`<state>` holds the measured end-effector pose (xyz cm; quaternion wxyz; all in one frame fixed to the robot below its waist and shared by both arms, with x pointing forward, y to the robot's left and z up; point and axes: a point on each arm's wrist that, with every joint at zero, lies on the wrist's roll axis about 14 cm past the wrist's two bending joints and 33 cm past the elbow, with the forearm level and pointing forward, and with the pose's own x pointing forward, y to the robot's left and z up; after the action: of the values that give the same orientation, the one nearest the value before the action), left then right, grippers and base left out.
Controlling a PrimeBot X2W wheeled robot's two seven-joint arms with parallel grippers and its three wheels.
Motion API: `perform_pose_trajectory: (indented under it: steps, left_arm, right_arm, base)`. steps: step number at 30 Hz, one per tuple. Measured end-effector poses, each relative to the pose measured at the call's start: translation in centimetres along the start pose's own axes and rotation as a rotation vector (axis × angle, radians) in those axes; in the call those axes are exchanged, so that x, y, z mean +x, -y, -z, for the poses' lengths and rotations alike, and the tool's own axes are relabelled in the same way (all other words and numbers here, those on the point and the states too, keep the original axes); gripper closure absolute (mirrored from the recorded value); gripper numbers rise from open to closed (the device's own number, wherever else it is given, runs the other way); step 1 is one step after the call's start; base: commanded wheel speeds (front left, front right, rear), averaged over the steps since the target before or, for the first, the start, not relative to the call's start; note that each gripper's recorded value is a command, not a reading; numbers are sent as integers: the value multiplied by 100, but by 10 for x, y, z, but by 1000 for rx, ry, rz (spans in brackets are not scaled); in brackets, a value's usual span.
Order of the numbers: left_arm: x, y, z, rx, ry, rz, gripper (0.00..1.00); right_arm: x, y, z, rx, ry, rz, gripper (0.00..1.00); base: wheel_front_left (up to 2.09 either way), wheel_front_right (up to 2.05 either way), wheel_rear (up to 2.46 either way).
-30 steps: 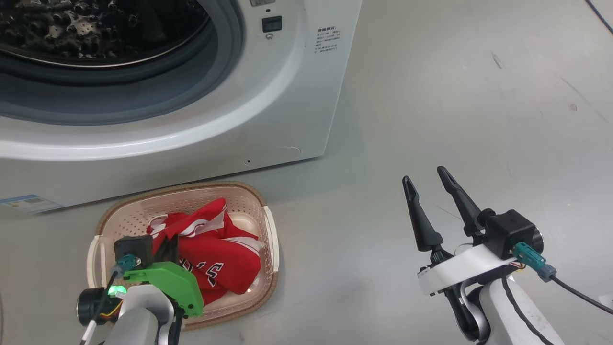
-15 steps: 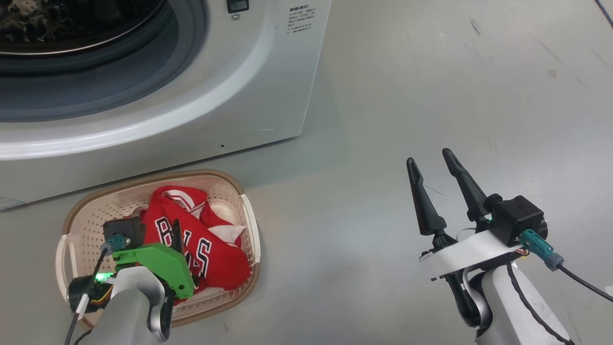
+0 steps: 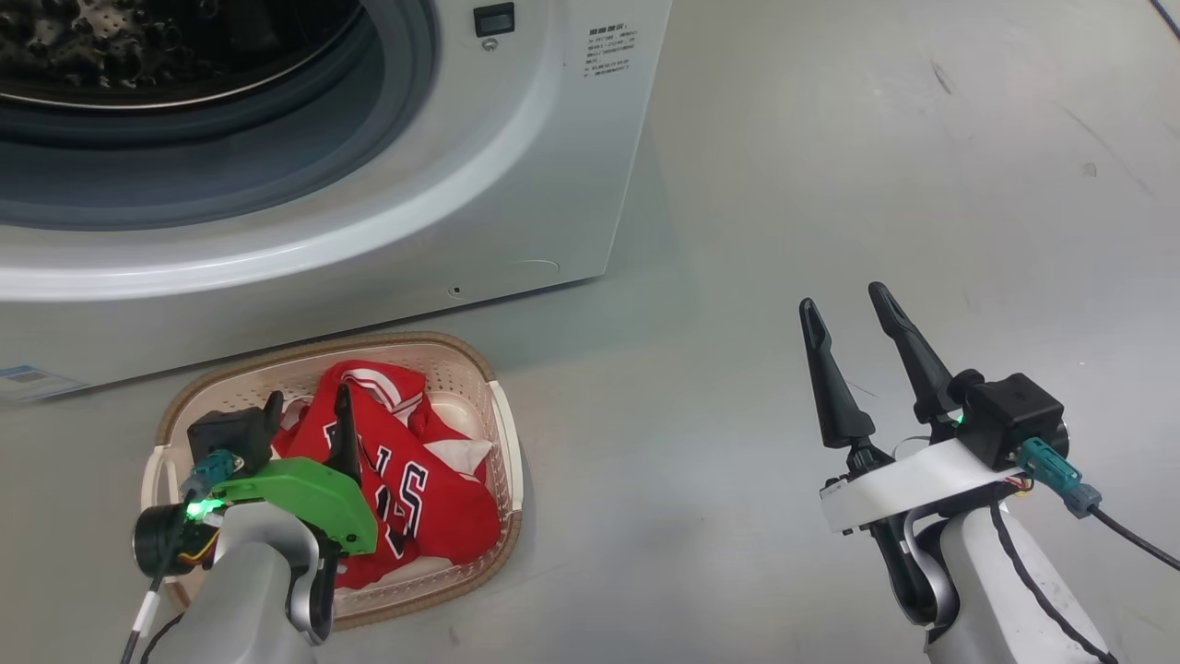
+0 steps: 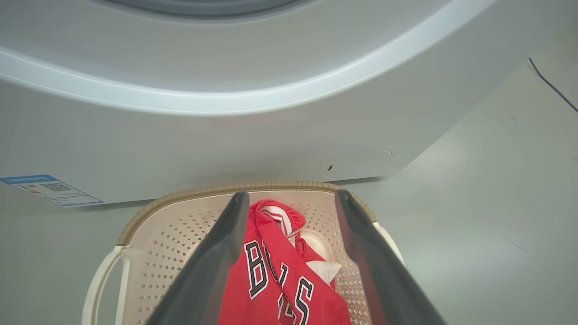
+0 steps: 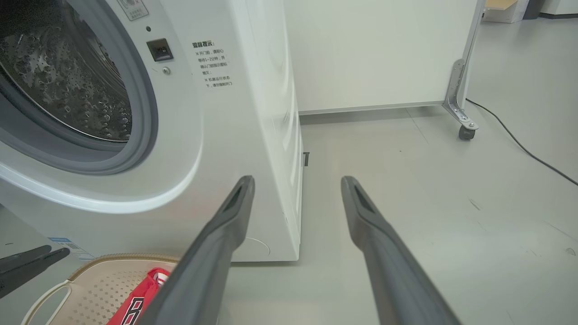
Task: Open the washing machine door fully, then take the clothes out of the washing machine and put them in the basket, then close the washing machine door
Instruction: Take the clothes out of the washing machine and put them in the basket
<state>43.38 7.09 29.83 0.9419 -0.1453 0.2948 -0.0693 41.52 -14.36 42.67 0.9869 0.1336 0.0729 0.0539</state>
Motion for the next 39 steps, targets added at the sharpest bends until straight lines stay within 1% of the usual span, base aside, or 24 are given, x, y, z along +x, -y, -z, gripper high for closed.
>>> perform_pose_trajectory:
  steps: [6,14,19,23,26,30,39]
  left_arm:
    - [-4,4,-24,-18,80,23,0]
    - [-18,11,-65,-14,211,46,0]
    - [-32,14,-94,-3,305,59,0]
    - [-48,19,-129,20,421,70,0]
    - [-63,20,-145,32,482,69,0]
    - [-86,16,-153,39,536,48,0]
    - [-124,13,-147,52,579,26,0]
  right_arm:
    - [2,-5,-3,0,9,-14,0]
    - [3,-11,-10,-12,29,-33,0]
    - [1,-13,-13,-22,33,-43,0]
    - [-3,-18,-12,-25,30,-57,0]
    - [-5,-23,-16,-28,38,-69,0]
    - [-10,-31,-22,-32,57,-86,0]
    - [-29,-40,-27,-38,70,-104,0]
  base:
    - [0,0,0]
    - [0,0,0]
    - [0,0,0]
    - [0,0,0]
    - [0,0,0]
    - [0,0,0]
    - [0,0,0]
